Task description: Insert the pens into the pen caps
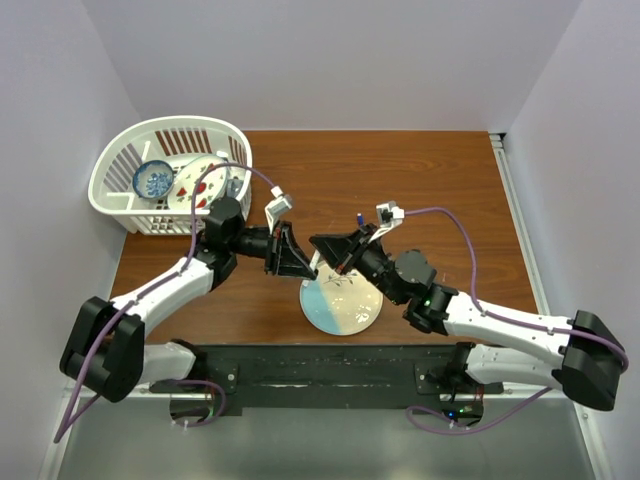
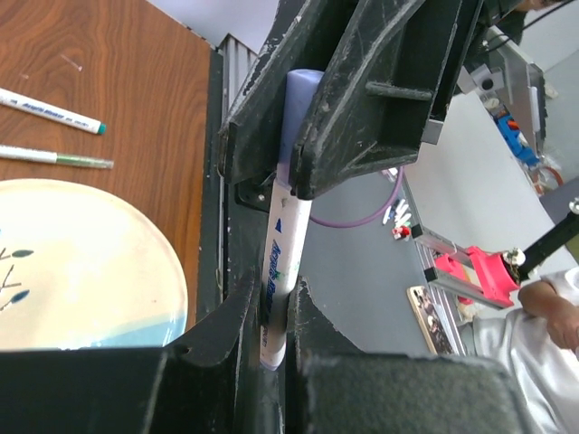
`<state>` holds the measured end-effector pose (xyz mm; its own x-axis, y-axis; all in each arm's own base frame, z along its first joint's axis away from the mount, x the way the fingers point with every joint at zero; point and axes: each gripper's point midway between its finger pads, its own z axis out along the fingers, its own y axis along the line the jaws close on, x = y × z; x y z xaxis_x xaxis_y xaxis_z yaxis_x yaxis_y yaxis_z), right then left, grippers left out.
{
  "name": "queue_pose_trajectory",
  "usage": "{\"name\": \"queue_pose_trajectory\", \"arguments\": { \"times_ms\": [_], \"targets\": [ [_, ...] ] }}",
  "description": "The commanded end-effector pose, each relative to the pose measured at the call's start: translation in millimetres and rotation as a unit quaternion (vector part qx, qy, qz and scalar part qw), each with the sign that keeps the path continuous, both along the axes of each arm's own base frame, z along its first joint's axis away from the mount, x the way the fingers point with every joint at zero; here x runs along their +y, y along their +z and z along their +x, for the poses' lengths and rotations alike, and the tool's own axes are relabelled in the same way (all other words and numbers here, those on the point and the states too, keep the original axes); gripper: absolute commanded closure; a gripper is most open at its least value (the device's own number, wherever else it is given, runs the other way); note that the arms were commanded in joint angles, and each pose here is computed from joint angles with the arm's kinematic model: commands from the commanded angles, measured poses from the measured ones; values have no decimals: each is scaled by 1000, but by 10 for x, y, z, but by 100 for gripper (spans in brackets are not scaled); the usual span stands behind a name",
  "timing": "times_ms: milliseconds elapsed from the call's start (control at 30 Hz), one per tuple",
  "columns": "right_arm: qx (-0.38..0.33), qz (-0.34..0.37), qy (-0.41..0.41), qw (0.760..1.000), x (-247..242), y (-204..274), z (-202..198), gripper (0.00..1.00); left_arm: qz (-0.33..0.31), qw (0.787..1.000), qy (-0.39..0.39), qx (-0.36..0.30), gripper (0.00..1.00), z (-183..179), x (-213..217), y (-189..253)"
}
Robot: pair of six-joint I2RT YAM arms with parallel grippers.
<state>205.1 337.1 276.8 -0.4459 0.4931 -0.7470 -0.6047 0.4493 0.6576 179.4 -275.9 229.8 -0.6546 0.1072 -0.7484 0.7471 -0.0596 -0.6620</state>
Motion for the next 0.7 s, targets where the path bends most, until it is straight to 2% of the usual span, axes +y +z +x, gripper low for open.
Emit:
{"name": "queue_pose_trajectory", "arguments": {
  "times_ms": [0,67,200,267,367,433,667],
  "targets": [
    [146,-177,317,920,361,-1201,-1671,100,-87,941,286,-156,100,1358,156,1069],
    [154,-185,320,916,377,-1237,-1713,100,-98,941,278,-165,100,1336,141,1138],
    [167,-219,319,907,376,-1359,-1761,100,-62,939,293,-171,100,1461,204,1069],
    [170,-242,315,902,334,-1451,-1770,100,-64,940,291,-166,100,1483,214,1058],
    [172,-248,326,896,356,-1488,-1847,100,-44,937,306,-164,100,1582,240,974],
    [170,-265,316,895,321,-1532,-1849,100,-38,940,300,-160,100,1620,247,923],
    [152,-254,310,904,284,-1537,-1906,100,-29,939,309,-152,100,1707,253,924]
  ]
}}
